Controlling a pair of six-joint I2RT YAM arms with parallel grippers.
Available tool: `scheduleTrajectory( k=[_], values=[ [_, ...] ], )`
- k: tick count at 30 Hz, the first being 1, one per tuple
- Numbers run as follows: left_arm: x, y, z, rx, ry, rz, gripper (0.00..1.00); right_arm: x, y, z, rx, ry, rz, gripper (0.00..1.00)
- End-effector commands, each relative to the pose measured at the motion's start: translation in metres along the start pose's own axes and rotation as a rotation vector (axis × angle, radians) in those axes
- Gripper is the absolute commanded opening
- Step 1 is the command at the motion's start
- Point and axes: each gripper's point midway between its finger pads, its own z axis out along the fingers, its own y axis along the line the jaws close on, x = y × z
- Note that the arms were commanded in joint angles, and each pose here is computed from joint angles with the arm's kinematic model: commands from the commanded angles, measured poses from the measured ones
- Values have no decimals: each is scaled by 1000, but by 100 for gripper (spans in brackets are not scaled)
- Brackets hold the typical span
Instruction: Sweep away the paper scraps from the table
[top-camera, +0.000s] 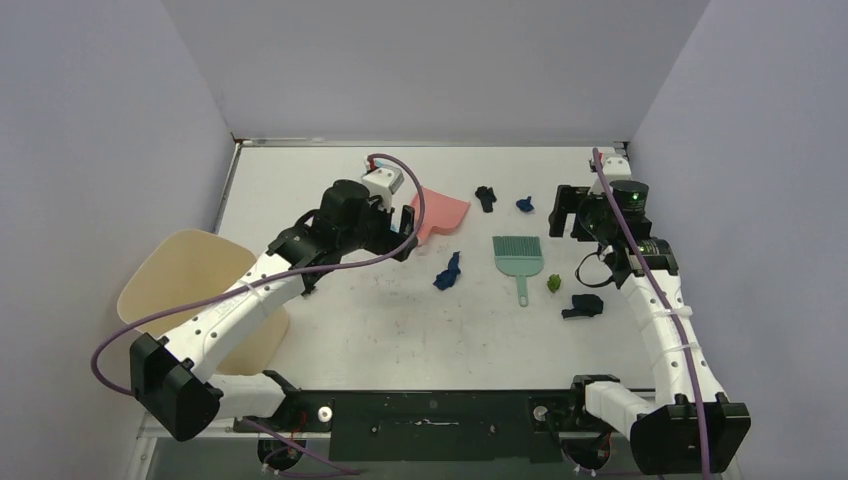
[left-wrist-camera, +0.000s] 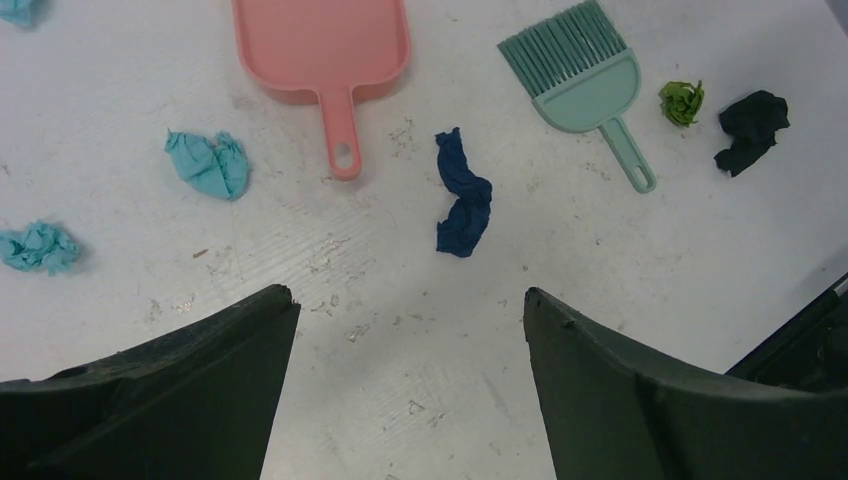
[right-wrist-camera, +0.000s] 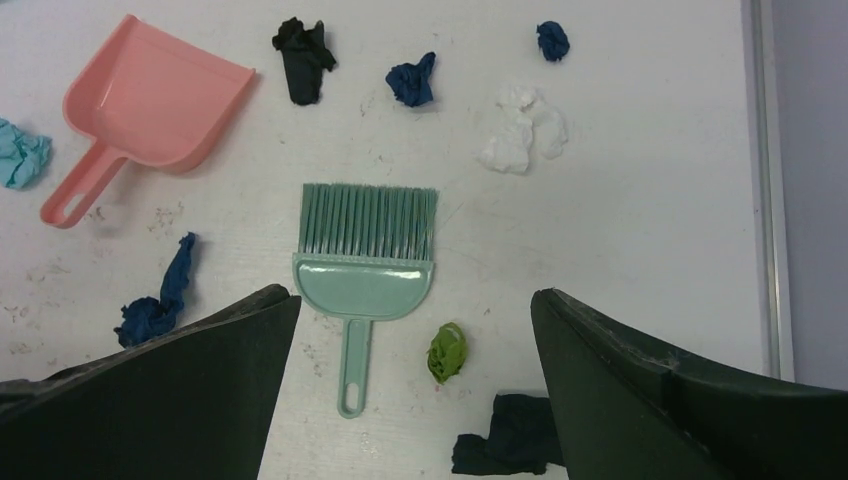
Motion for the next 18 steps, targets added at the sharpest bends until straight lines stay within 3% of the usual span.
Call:
scheduleTrajectory(
  k=[1, 6, 9, 15, 18],
  values=[
    [-10, 7, 14, -50, -50, -32, 82, -18, 1, -1, -11, -96, -34, 90],
    [-6, -9, 37, -4, -15, -72, 79, -4, 25, -4, -196, -63, -227, 90],
    [-10, -19, 46, 15, -15, -71, 78, 1, 35, -6, -255, -51, -233, 90],
    [-18, -34, 62, 28, 16, -50, 75, -3, 16, 1, -199, -15, -152, 90],
    [-15, -37, 63, 14, 34, -33, 73, 13, 12, 13, -201, 59, -162, 97]
  ],
)
